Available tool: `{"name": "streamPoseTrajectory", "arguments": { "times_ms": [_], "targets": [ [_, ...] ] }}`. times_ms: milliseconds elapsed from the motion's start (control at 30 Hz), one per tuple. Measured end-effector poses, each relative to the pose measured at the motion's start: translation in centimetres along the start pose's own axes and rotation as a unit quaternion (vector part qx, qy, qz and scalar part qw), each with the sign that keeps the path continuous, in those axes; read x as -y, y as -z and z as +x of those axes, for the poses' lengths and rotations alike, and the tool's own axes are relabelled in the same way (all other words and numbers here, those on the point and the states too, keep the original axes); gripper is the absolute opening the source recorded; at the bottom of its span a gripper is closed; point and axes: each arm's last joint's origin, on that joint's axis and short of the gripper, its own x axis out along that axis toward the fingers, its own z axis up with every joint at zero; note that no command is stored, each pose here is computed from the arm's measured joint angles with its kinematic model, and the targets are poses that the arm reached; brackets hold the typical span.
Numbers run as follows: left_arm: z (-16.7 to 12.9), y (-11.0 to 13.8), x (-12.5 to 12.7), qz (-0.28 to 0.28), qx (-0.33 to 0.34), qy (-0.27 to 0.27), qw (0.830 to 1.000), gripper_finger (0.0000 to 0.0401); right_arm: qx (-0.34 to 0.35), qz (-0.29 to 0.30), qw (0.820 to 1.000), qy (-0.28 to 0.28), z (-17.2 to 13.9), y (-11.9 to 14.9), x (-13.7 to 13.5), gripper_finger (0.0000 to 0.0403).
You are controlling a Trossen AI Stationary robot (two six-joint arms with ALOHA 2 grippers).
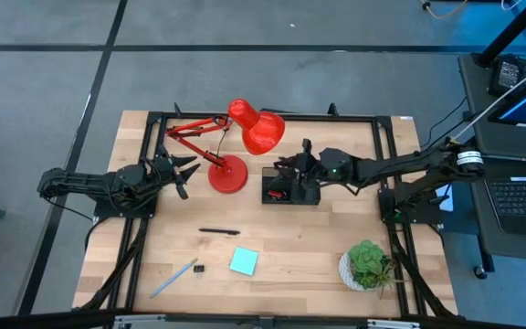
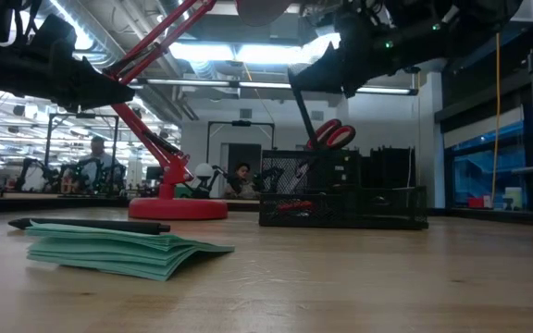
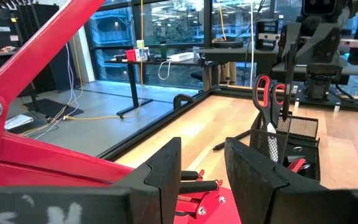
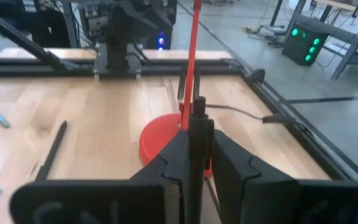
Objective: Pick and place office supplies into organizer
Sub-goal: Put the top right black pen into the black desk organizer
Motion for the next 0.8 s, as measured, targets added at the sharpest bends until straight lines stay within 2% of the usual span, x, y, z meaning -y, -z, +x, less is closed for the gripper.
{"name": "streamPoseTrajectory", "arguments": {
  "times_ms": [433, 800],
  "targets": [
    [0.0, 0.0, 0.0, 0.000, 0.000, 0.000, 1.000, 0.0118, -0.067, -0.008, 0.998, -0.004, 2.5, 3.6, -0.6, 0.0054],
    [0.0, 0.0, 0.0, 0.000, 0.000, 0.000, 1.000, 0.0118, -0.078, -0.018, 0.997, 0.003, 4.0, 5.5, -0.8, 0.0054]
  ]
}}
